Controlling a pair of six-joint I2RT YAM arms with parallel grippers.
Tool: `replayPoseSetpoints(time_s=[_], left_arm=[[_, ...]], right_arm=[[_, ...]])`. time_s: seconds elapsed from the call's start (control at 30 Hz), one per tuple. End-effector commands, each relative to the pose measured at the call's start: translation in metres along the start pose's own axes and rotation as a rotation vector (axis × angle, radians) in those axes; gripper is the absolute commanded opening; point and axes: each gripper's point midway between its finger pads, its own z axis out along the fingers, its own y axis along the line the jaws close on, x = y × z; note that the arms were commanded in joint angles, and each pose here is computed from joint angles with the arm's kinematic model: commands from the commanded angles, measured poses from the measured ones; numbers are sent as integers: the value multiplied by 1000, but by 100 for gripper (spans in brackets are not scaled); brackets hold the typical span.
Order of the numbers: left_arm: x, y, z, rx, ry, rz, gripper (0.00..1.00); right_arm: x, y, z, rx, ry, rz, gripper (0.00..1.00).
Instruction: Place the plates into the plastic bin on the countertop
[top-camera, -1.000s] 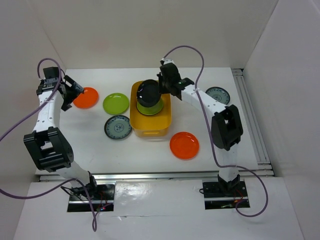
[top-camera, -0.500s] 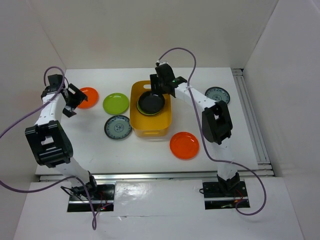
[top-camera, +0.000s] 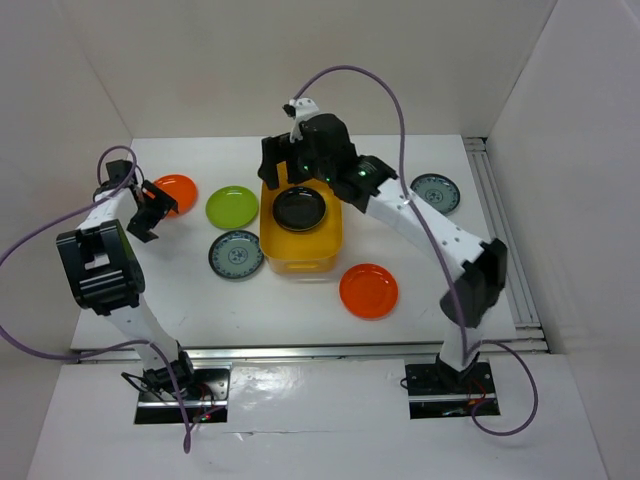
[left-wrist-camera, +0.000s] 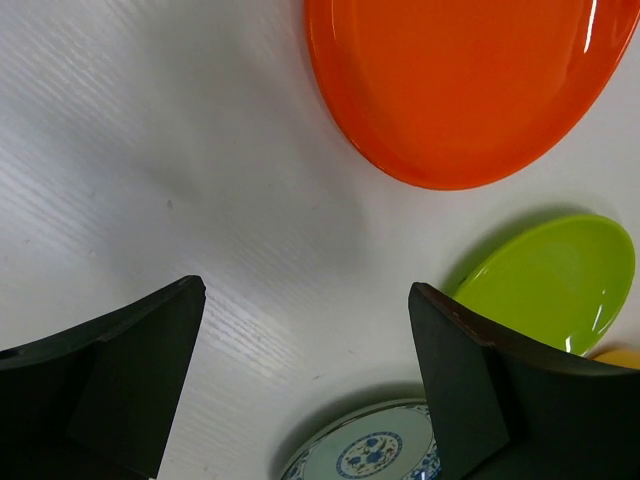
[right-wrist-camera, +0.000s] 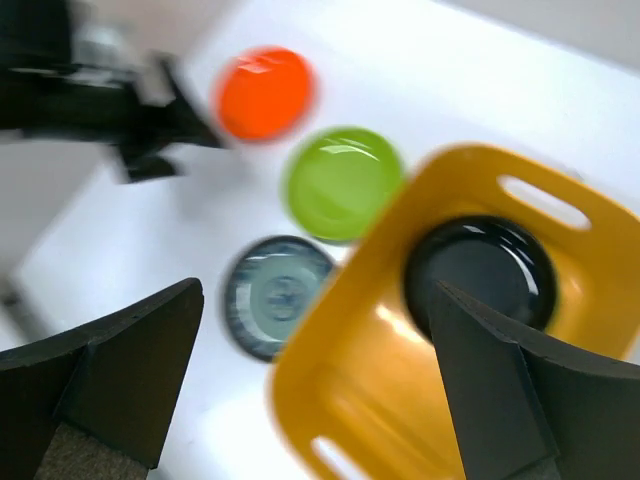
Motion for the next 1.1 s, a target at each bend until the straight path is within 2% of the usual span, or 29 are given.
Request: replayPoseSetpoints(time_s=[0.0, 0.2, 0.4, 0.6, 0.7, 0.77, 0.83, 0.87, 0.93, 1.07], left_arm=[[-15, -3, 13, 19, -47, -72, 96], [-16, -12, 32, 101, -33, -201, 96], [-6, -14, 51, 119, -6, -344, 93], [-7, -23, 63, 120, -20, -370, 92], [-6, -26, 70, 88, -23, -378, 86], [-2, -20, 79, 59, -21, -389, 77], [4, -15, 84, 26, -15, -391, 75], [4, -15, 86, 20, -9, -392, 65], [3, -13, 90, 7, -17, -392, 65], [13, -8, 94, -46, -13, -397, 50]], right_arm=[[-36, 35, -58, -132, -110, -42, 100], [-11, 24, -88, -106, -46, -59, 100], [20, 17, -97, -96, 30, -58, 100], [22, 13, -101, -106, 47, -51, 100], [23, 7, -102, -108, 56, -42, 100], [17, 2, -103, -114, 47, -43, 100], [18, -5, -103, -99, 53, -37, 100], [18, -5, -103, -99, 53, -37, 100], [17, -9, -106, -91, 49, -34, 100], [14, -8, -109, -93, 40, -35, 100]])
